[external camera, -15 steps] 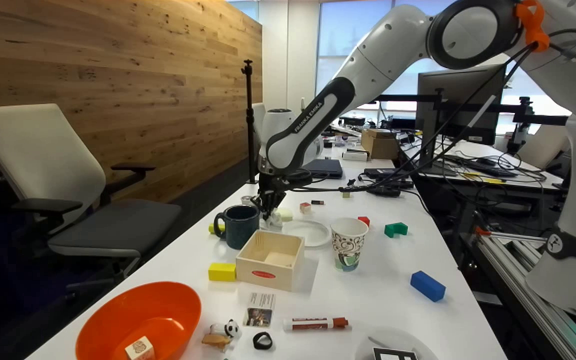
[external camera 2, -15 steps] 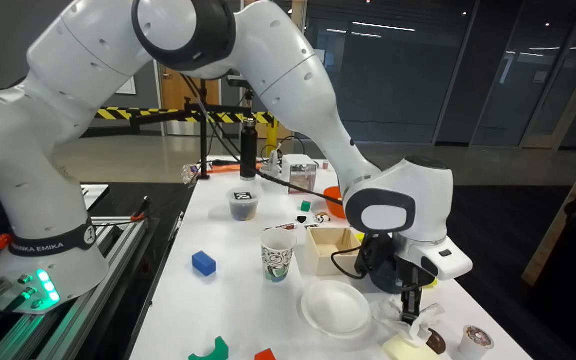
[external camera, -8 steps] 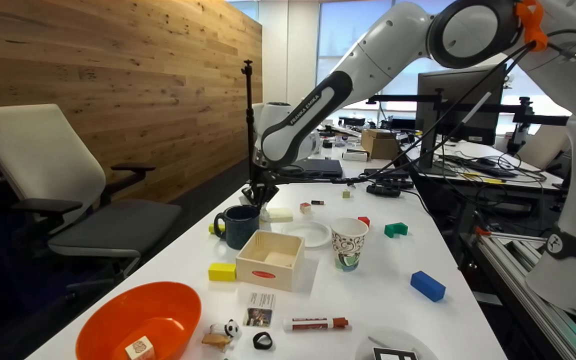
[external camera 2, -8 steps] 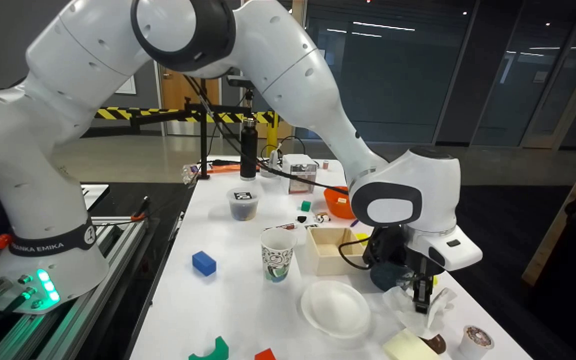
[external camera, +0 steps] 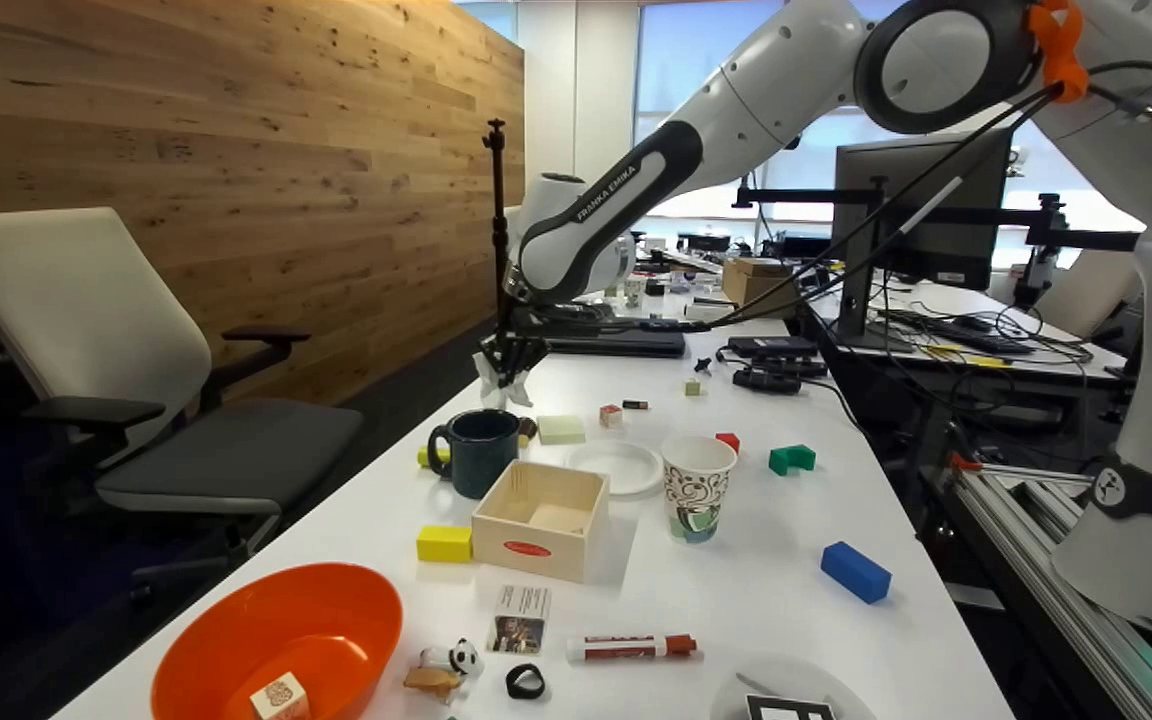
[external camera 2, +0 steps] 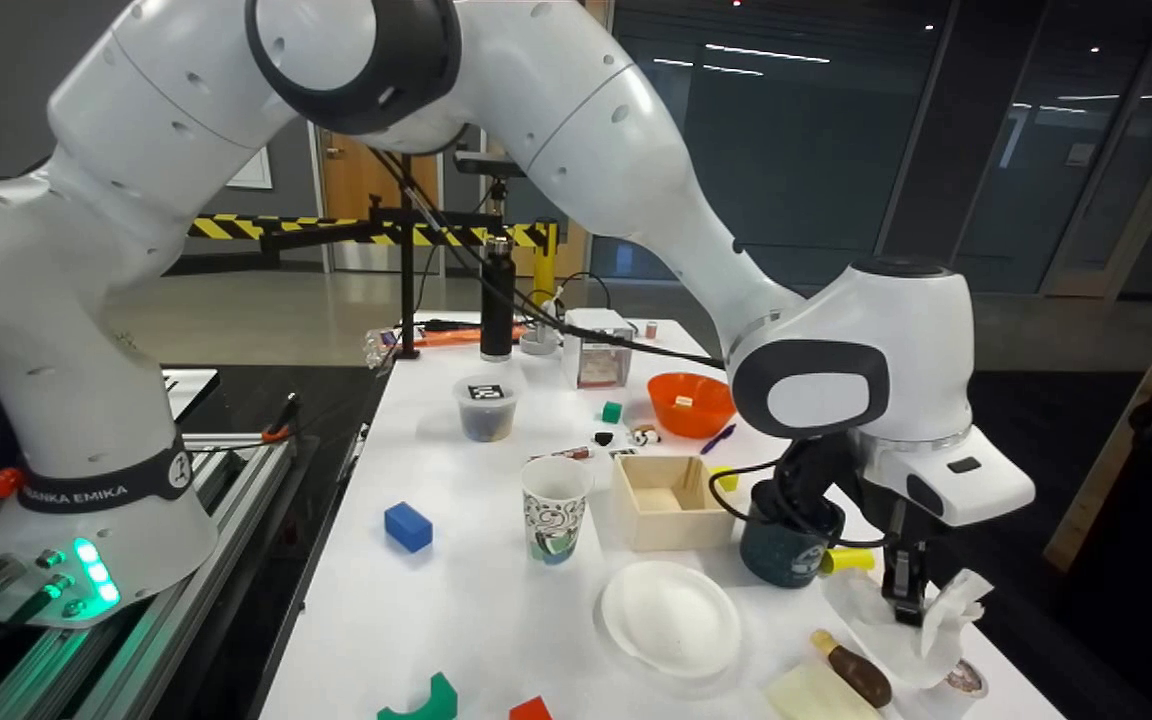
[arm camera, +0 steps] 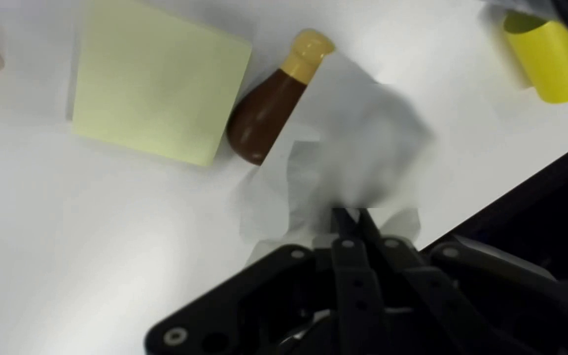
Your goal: Wipe the brown and yellow object with the serviette
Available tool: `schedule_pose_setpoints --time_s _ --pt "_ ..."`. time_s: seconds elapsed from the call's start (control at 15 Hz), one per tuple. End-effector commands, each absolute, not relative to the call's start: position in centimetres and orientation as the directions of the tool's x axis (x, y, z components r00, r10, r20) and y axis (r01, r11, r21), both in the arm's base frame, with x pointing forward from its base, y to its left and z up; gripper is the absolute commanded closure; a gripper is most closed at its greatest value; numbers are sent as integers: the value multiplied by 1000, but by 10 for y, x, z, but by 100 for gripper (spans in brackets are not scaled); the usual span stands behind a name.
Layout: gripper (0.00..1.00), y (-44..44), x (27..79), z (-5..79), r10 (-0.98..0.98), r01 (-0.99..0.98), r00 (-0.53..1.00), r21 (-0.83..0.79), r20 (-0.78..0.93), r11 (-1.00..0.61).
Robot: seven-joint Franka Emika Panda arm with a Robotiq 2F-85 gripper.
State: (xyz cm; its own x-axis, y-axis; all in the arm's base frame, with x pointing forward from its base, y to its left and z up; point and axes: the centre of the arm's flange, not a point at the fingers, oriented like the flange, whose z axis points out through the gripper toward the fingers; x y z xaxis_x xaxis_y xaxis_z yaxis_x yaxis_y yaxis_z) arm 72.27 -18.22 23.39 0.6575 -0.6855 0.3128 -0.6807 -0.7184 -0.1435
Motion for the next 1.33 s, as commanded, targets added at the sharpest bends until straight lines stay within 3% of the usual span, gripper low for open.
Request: schedule_pose_setpoints --time_s 0.0,1.27 --pt "99 -199 720 230 -724 -724 617 -136 308 -676" --pt "99 -174 702 174 -666 -681 694 -51 273 -730"
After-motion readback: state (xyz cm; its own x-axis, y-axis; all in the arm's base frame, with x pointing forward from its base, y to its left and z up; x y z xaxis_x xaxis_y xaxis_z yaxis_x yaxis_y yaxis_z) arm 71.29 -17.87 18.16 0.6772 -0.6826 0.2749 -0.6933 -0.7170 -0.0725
